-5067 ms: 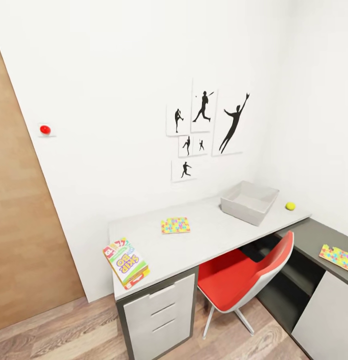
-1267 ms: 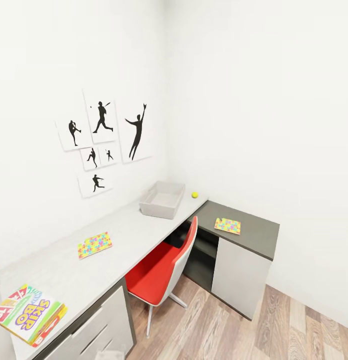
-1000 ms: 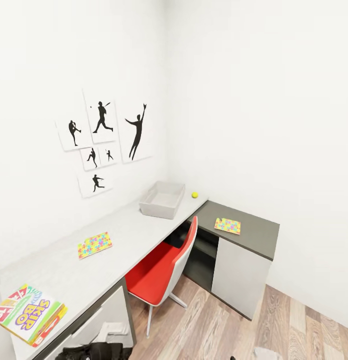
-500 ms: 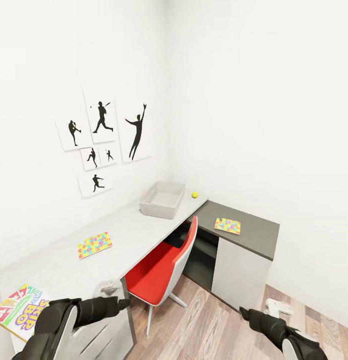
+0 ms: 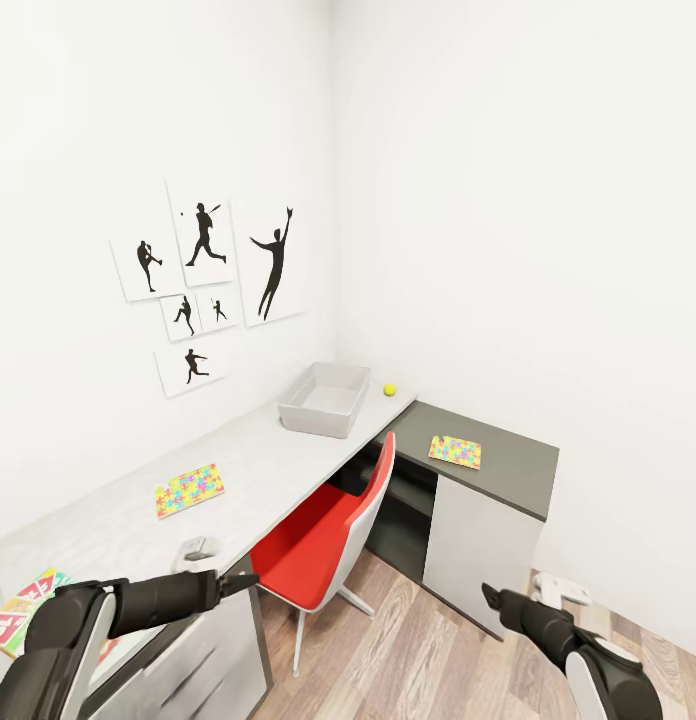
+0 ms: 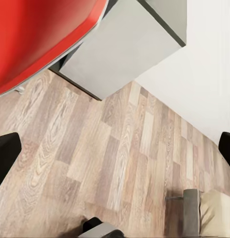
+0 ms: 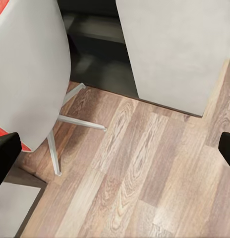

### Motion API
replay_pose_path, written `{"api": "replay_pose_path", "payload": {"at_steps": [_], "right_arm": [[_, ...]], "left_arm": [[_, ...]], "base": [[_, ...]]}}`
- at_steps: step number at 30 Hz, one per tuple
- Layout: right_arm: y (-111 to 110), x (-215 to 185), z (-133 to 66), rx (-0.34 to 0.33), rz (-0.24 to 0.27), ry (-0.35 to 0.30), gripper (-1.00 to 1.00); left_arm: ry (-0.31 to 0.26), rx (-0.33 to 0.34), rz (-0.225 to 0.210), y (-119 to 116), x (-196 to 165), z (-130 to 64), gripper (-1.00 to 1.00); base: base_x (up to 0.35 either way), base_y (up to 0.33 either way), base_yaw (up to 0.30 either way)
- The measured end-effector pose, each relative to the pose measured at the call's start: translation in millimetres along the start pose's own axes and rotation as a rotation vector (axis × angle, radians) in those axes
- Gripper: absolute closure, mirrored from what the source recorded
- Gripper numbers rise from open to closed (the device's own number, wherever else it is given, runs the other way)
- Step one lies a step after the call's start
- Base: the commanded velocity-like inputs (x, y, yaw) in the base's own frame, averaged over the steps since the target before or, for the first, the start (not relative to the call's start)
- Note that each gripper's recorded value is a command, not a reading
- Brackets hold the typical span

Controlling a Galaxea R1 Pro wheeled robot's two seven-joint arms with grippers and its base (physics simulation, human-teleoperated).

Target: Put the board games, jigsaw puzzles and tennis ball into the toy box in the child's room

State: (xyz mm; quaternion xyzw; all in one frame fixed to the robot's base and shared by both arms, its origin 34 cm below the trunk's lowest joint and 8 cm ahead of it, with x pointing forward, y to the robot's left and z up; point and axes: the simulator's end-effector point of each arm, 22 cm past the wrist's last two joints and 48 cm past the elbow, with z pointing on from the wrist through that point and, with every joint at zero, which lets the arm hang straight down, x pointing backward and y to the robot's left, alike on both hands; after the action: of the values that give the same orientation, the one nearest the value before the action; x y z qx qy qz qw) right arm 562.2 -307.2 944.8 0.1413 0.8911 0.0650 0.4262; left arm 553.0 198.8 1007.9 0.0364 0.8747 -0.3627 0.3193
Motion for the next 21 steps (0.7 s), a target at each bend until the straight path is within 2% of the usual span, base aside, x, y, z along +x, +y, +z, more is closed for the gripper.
{"api": "replay_pose_path", "payload": {"at_steps": [4, 13, 16, 21], "right_arm": [[4.0, -7.6, -3.1, -0.006, -0.002, -0.017, -1.00], [15.9, -19.9, -10.7, -0.027, -0.010, -0.038, -1.00], [16.4, -17.2, -11.0, -0.028, -0.010, -0.022, -1.00], [16.9, -21.9, -10.7, -0.029, -0.014, -0.012, -1.00]], "left_arm": [[0.001, 0.085, 0.004, -15.7, -0.8, -4.5, -1.00], [-0.012, 0.218, 0.006, -33.5, -6.5, -26.1, -1.00], [-0.021, 0.232, 0.009, -30.7, -10.7, -36.3, -1.00], [-0.028, 0.219, 0.018, -22.2, -11.5, -40.5, -1.00]], "base": [[0.000, 0.000, 0.000], [0.037, -0.031, 0.000], [0.170, -0.173, 0.000], [0.177, -0.201, 0.000]]}}
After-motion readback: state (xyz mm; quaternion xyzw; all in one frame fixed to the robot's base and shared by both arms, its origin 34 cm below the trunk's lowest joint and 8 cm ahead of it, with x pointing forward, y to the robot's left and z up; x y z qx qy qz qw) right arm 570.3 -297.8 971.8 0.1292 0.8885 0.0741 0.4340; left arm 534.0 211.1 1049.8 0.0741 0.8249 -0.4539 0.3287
